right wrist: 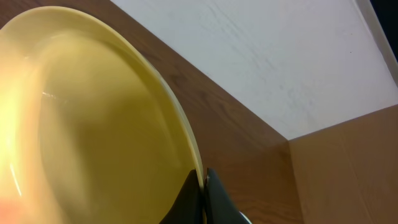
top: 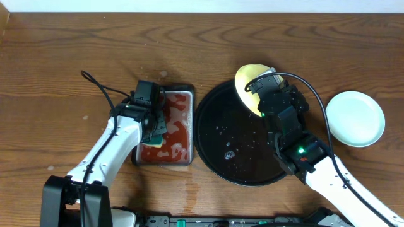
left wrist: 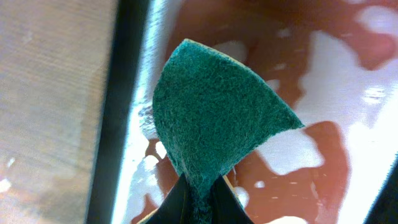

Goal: Clean dirty plates on tray and stack at the side
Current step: 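Lift the yellow plate upright with the right gripper to drain it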

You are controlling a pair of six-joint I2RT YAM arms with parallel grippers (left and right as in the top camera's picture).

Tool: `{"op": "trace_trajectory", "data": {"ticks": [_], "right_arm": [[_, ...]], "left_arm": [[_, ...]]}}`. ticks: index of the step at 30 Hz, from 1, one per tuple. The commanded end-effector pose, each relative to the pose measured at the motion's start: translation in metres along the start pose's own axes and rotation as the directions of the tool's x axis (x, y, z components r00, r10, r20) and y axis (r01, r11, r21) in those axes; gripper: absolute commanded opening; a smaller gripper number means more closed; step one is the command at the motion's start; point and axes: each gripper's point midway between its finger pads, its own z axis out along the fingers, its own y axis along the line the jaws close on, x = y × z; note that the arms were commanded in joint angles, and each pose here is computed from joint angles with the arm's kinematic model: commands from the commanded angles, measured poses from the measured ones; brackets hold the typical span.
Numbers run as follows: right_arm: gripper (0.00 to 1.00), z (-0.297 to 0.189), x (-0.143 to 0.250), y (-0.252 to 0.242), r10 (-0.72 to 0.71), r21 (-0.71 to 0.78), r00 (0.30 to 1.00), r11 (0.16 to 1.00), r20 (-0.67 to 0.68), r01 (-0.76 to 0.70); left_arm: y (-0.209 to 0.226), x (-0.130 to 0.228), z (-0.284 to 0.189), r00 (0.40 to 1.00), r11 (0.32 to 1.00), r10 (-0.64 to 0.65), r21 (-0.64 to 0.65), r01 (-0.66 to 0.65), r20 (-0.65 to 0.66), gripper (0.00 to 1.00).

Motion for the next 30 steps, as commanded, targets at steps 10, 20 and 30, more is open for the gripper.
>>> {"op": "trace_trajectory", "data": {"ticks": [10,20,30], "right_arm": [[0.01,-0.007,-0.013,-0.009,0.016,0.027,0.999,1.0,0.028,-0.017],[0.01,-0.007,-0.013,-0.009,0.016,0.026,0.999,1.0,0.027,-0.017],[0.01,-0.007,-0.013,-0.008,0.029,0.024,0.999,0.999,0.025,-0.03]], "left_arm": [[-0.013,-0.011,0.002,0.996,0.995,0.07,0.066,-0.073,0.045,0.07],[-0.013,-0.013,0.002,0.996,0.995,0.069,0.068,-0.072,0.051,0.5],[-0.013,-0.013,0.002,0.996,0.995,0.069,0.067,-0.072,0.051,0.52]]}}
